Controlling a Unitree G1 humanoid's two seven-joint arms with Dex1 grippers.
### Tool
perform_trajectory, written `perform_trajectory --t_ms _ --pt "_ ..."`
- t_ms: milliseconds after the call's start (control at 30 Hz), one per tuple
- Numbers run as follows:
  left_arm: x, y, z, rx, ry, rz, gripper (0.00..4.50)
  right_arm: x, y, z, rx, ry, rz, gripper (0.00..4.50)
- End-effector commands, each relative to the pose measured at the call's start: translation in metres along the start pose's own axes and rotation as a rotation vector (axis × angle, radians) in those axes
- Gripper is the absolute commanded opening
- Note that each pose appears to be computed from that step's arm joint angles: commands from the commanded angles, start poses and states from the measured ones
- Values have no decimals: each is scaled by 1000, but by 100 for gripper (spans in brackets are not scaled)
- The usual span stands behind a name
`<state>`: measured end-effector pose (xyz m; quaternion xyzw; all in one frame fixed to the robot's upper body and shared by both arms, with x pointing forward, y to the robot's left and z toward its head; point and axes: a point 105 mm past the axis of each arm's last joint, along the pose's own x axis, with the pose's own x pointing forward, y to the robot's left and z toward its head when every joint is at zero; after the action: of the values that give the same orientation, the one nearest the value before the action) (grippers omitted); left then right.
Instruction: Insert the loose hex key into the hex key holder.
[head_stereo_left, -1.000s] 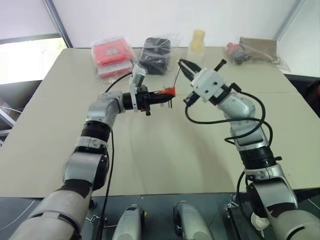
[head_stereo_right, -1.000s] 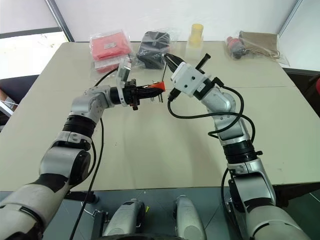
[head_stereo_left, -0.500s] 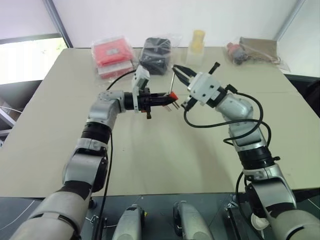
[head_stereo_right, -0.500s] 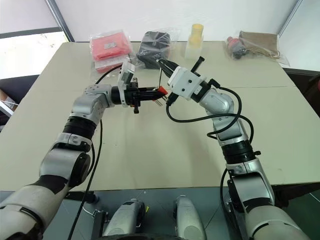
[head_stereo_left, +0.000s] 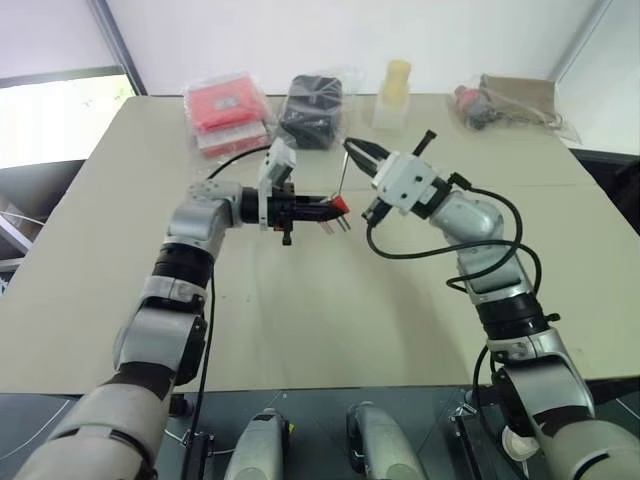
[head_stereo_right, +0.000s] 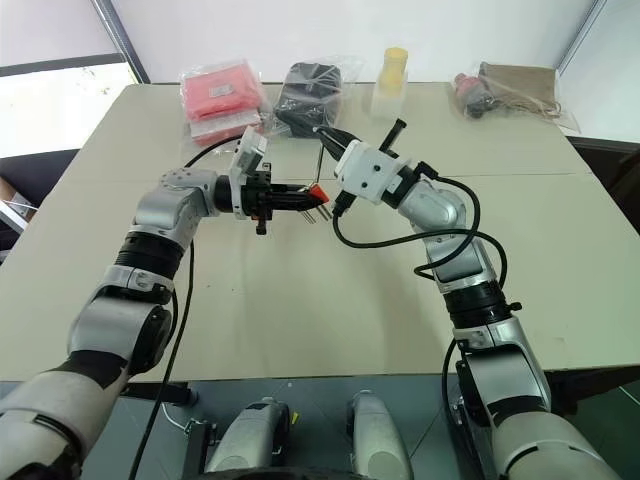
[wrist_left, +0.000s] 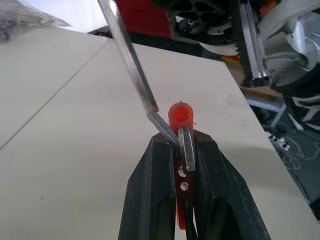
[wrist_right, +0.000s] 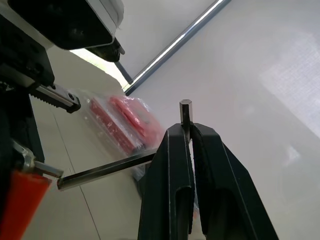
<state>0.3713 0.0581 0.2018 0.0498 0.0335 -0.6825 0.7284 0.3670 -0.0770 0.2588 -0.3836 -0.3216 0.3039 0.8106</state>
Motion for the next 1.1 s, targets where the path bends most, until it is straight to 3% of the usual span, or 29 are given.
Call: perform_trajectory --t_ms 33,300,400,1100 --pt "1 -3 12 88 47 -36 0 0 -6 9 -39 -37 -12 10" --pt "-5 3 -8 118 230 -65 0 2 -11 20 -5 -76 -42 10" --pt "-6 8 -4 140 266 -69 0 0 -9 26 8 -96 -30 10" --pt "5 5 20 195 210 -136 0 -6 8 19 43 -57 -24 10"
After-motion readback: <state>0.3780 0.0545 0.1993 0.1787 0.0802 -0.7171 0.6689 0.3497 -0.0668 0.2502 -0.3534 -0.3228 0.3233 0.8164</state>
